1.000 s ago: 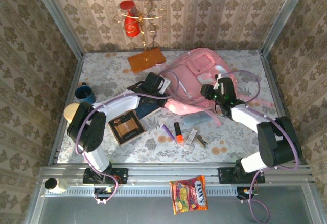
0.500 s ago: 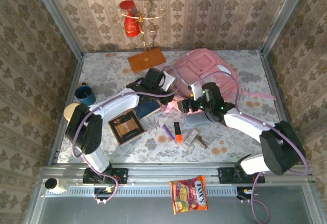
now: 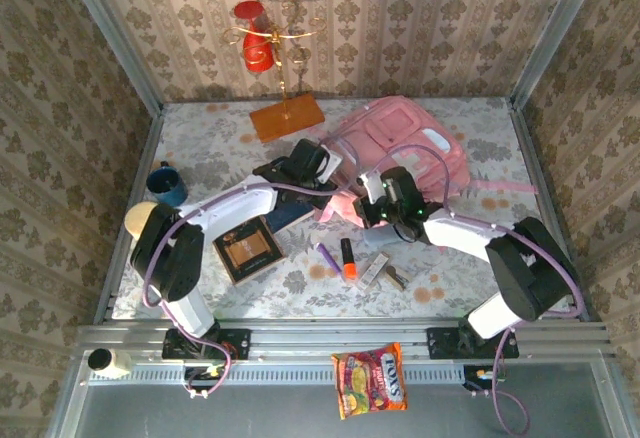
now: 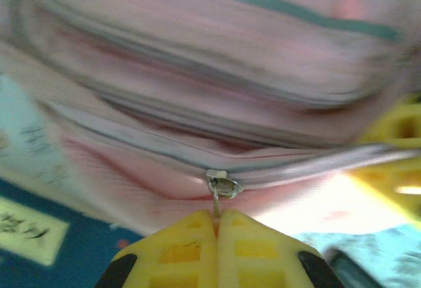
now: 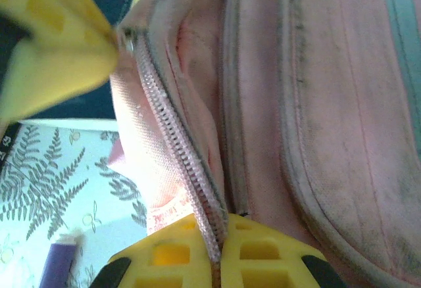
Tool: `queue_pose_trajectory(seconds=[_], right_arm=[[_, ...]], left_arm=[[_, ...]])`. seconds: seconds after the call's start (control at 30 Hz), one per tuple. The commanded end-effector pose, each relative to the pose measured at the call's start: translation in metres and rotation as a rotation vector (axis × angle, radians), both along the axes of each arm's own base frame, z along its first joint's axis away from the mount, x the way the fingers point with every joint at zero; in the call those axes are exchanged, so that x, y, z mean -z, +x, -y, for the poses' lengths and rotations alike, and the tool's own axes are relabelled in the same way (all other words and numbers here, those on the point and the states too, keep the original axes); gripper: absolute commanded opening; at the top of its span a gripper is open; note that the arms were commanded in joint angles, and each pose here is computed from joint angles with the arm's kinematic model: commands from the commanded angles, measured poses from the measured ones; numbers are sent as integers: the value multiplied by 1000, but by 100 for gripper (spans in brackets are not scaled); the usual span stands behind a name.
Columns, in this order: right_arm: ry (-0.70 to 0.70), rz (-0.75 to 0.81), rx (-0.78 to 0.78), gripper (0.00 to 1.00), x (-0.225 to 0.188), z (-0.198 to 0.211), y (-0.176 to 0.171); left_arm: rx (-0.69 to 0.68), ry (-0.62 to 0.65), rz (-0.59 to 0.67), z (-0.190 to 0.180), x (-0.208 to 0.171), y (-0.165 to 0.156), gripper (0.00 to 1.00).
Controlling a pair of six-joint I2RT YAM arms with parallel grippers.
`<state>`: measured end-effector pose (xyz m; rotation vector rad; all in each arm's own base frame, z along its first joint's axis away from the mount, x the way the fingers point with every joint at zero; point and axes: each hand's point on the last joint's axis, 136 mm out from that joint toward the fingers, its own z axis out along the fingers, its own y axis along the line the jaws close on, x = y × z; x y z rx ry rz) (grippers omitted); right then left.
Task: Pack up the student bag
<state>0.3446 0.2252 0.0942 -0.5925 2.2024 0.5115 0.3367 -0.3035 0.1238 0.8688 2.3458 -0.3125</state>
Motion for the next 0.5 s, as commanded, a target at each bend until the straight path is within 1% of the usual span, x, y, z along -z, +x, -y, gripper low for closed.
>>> queue_pose_trajectory(seconds=[0.0,0.17,0.23,0.3,0.47], right_arm=[[46,54,115,0,-18,18,4],[44,62,110,0,-19,19,0],[27,67,118,0,-18,25,-1],[5,63,146,0,-13,35,1],[-2,89,234,0,-34,67,10]], left_arm=[[-150,228,92,-57,21,27,0],[-195,281,138,-68,18,45,0],[-203,273,127,-70,18,51,0],[-201,241,118,-70,15,55,0],[-166,70,94,-55,-8,51,0]])
